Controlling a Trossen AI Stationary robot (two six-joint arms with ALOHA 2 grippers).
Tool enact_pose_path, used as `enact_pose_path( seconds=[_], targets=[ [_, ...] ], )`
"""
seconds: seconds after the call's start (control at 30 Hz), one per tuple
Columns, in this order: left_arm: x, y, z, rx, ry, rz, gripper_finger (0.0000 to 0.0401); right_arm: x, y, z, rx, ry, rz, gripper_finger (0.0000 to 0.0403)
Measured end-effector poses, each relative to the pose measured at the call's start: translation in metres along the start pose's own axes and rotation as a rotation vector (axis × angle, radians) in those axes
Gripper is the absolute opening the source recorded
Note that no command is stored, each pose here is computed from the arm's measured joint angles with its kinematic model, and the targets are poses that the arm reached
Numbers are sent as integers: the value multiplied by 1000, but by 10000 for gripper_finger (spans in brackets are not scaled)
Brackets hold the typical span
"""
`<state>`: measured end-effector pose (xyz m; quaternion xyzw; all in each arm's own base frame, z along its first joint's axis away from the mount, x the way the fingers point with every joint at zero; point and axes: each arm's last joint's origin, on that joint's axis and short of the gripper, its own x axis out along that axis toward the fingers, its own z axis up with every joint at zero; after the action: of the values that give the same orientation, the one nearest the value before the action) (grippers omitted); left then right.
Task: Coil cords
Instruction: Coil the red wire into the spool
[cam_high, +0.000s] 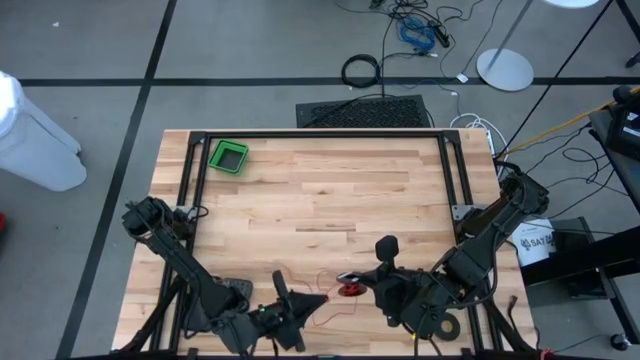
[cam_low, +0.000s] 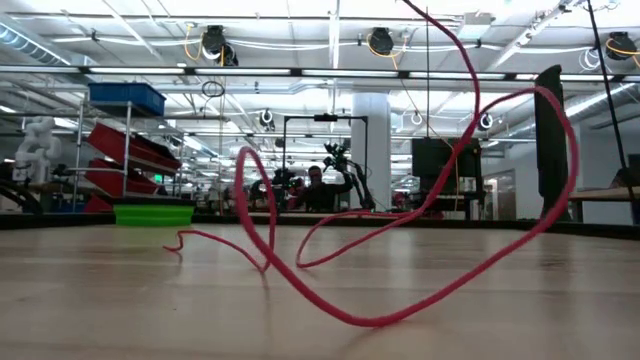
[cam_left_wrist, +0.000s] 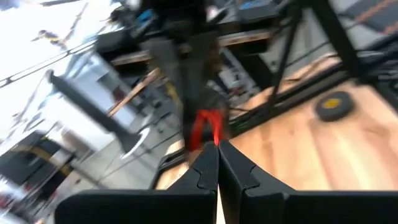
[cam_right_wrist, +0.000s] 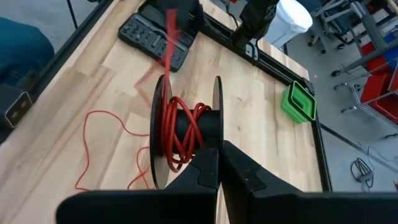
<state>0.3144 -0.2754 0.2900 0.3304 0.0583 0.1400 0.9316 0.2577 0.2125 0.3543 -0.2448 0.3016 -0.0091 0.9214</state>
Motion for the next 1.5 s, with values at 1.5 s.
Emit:
enact_pose_path(
  seconds=[1.5],
  targets=[
    [2, -9, -7, -1, -38, -179, 22, -19, 10, 6, 18, -89, 77, 0]
  ],
)
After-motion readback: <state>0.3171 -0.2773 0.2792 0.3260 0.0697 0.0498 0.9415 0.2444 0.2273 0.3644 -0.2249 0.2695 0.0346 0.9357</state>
